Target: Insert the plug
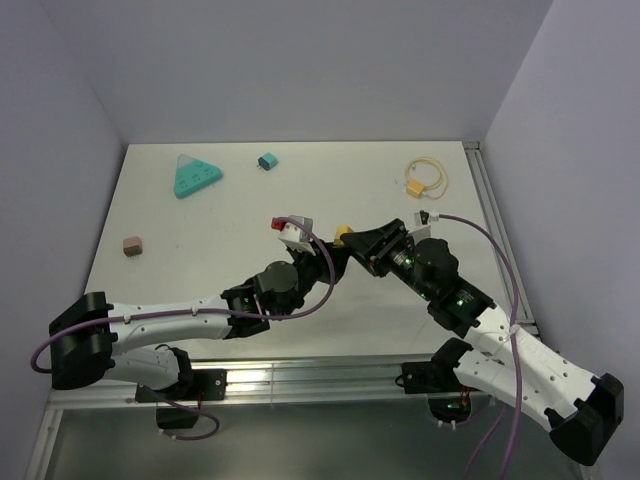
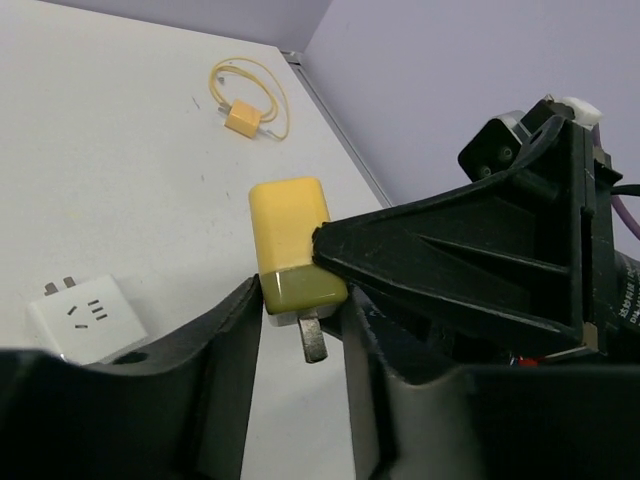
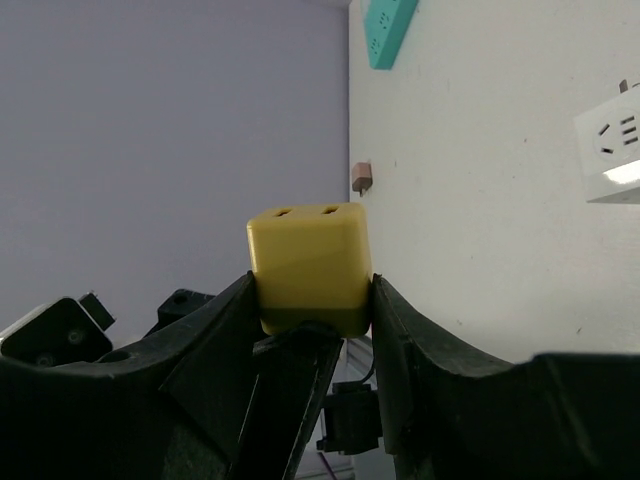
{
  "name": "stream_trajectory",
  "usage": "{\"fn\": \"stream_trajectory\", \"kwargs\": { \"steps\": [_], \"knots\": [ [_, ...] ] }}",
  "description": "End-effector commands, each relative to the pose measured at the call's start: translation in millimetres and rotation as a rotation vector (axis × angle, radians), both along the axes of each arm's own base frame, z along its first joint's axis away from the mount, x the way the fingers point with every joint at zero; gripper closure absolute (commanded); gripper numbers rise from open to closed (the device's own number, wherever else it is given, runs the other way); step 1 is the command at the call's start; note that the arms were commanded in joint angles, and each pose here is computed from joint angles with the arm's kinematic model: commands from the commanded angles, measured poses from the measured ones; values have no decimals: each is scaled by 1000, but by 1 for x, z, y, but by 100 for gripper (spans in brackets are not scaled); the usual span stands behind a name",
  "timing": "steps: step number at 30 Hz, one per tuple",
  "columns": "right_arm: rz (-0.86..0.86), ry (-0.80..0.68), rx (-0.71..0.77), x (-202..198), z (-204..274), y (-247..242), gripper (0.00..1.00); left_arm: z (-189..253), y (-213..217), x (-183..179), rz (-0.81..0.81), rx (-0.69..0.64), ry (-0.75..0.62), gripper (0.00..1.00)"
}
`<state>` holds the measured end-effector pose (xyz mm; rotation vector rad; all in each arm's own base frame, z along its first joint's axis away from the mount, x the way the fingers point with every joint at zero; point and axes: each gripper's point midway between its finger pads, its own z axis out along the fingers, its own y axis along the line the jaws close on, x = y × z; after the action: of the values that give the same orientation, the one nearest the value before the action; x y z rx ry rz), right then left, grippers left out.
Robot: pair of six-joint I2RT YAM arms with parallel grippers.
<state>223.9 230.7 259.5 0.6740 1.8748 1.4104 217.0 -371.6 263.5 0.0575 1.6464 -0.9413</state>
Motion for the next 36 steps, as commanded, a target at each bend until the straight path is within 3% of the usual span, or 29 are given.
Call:
{"fn": "stream_trajectory", "kwargs": {
  "steps": [1,3,5,8,12,13,14,16,18,23,27,32,36],
  "knots": [
    [-8,-57,51,-2,23,1,100,22,-5,2,7,-49,-25,65],
    [16,-64,51,-4,26,5,100,22,-3,2,10,-47,-28,75],
    [20,-68,49,-4,25,5,100,23,0,3,18,-40,-31,100],
    [69,-90,39,-11,27,10,84,28,5,4,7,-50,-36,100],
    [113,-150,-38,-16,28,12,56,27,9,2,-81,-74,-17,100],
    [126,-167,-50,-18,33,12,44,26,7,-1,-127,-73,-13,100],
    [127,-178,-63,-17,34,11,37,28,12,2,-134,-80,-12,100],
    [131,-181,-117,-18,27,9,11,25,15,-1,-161,-66,-3,100],
    [129,-177,-138,-18,22,7,1,22,19,-1,-174,-62,11,100],
    [167,-276,-213,-23,43,5,0,20,22,-9,-289,-78,34,100],
    [253,-405,-425,-34,47,-6,0,22,23,-37,-505,-99,42,100],
    [342,-529,-548,-54,60,-18,1,27,29,-68,-683,-107,31,100],
    [529,-636,-485,-89,65,-6,15,34,33,-97,-821,-118,2,100]
  ]
}}
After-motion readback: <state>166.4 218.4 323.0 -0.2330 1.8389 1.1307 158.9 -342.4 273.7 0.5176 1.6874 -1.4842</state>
